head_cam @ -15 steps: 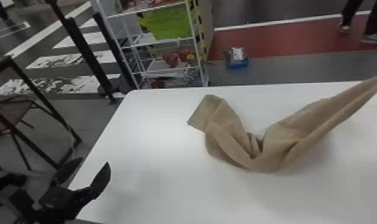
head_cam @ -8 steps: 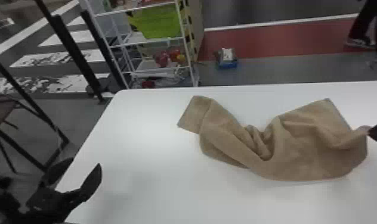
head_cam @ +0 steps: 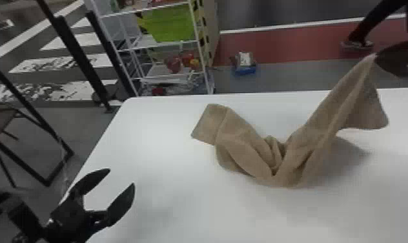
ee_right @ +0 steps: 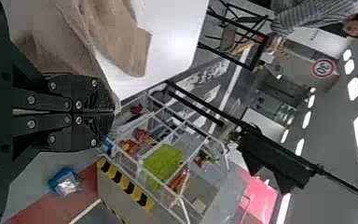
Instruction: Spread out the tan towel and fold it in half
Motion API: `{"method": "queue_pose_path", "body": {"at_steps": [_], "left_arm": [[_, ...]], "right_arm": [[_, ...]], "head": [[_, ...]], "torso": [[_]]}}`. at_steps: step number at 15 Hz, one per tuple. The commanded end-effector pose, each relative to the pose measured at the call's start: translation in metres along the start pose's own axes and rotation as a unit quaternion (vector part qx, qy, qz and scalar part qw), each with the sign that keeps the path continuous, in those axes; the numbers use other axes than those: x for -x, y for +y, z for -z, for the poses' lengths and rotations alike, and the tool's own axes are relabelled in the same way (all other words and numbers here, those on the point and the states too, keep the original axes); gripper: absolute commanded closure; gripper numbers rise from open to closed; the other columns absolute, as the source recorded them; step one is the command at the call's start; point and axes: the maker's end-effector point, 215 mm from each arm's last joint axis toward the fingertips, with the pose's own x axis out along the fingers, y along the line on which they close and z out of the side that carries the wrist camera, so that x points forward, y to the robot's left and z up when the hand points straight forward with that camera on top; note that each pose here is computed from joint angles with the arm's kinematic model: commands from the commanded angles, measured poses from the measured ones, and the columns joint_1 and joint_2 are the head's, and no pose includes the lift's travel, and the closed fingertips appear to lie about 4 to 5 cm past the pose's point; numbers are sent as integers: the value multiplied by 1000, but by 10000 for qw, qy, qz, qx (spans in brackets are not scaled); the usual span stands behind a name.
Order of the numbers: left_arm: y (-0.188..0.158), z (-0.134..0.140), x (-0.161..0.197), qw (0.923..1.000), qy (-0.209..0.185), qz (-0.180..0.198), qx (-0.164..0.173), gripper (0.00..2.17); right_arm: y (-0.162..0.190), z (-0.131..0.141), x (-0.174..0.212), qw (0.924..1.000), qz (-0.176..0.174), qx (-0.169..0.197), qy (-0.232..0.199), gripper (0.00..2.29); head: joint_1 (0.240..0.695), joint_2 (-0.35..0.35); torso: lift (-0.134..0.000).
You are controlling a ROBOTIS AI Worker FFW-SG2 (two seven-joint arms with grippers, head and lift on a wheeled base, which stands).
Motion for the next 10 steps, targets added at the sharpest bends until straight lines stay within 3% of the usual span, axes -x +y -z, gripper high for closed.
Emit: {"method": "queue_pose_path", "body": {"at_steps": [1,3,5,10], "left_arm": [[-43,7,-23,9982,93,471,352,60],[-83,11,-44,9942,140,883,603,60],[-105,14,-58,9921,172,1042,670,60],[-136,10,-84,9919,162,985,782,63]], "right_arm": [[-7,-41,-17,9994,-95,-67,-319,1507],[-16,-79,-45,9989,-300,-15,-363,1507],[-50,-104,-71,9996,-23,-98,-271,1507],[-96,-161,-104,9981,370,-241,-441,1507]], "head": [[695,271],[695,255],[695,239],[598,209]], "torso": [[-134],[-134],[-134],[-134]]}}
